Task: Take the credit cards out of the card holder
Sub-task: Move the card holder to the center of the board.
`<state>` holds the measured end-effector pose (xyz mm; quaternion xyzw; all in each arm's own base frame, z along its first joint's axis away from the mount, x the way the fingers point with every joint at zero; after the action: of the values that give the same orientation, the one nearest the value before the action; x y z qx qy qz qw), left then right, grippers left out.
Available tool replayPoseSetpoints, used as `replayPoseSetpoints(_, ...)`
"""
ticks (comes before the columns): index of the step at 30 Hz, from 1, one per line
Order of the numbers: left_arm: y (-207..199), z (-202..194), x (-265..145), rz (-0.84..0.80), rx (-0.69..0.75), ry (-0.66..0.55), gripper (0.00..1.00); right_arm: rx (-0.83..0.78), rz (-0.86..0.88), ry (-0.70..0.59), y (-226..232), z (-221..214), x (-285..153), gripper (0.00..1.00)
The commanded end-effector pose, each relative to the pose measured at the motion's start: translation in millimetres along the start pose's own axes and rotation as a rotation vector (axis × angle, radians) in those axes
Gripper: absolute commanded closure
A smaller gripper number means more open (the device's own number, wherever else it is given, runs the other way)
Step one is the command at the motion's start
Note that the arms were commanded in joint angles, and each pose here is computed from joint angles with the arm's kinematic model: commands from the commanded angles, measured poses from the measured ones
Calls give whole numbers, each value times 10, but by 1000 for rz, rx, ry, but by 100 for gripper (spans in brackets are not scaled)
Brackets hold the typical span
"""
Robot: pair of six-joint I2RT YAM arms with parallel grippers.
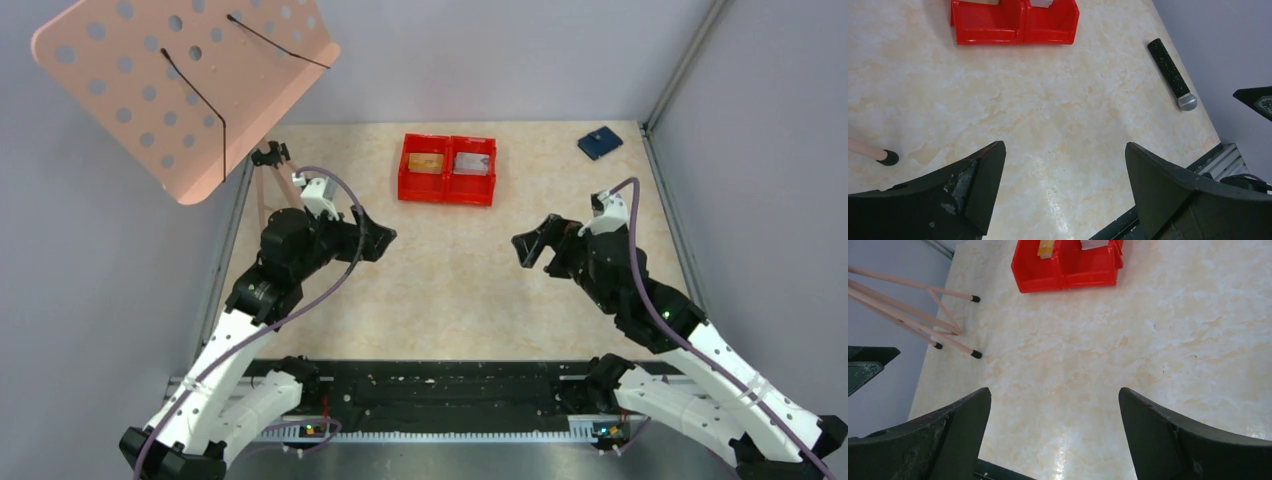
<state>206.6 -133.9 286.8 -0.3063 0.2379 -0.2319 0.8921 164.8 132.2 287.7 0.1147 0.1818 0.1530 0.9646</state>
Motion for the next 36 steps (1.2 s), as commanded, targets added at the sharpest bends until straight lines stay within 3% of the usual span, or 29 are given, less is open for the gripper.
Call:
replayPoseSetpoints(1, -164, 162, -65, -59, 13, -68, 5, 36, 45, -52, 103, 136, -4, 1)
replayPoseSetpoints(11, -186, 122, -210, -79, 5, -81, 5, 48, 78, -99, 184, 229, 55, 1)
replayPoseSetpoints(17, -119, 78, -363, -64, 8, -138, 2, -29, 36, -129, 188, 325, 172, 2)
replayPoseSetpoints(21, -6, 26, -407, -12, 21, -154, 1, -172, -104, -189, 63, 421, 350, 4)
replayPoseSetpoints(25, 86, -10, -397, 20, 31, -174, 1, -511, -353, -237, -208, 459, 649, 5)
replayPoseSetpoints(28, 91, -33, -411, 21, 31, -166, 2, -662, -527, -172, -460, 505, 964, 6)
replayPoseSetpoints(32, 97, -64, -418, 22, 39, -161, 4, -702, -643, -44, -913, 525, 1389, 7)
replayPoseSetpoints(36, 95, -52, -457, 51, 53, -169, 5, -762, -722, 114, -1362, 545, 1775, 16)
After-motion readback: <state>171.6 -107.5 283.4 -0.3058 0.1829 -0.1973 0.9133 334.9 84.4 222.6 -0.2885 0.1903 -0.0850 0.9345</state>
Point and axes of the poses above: each gripper's point midway between its finger pads, its own x axis out along the fingers, its own y axis along the line the jaws close on, z = x × y, the point moved 6 cm from there along -x, back along the fingers, and after that the axes turned 14 degrees about -x, right-handed, at the moved point
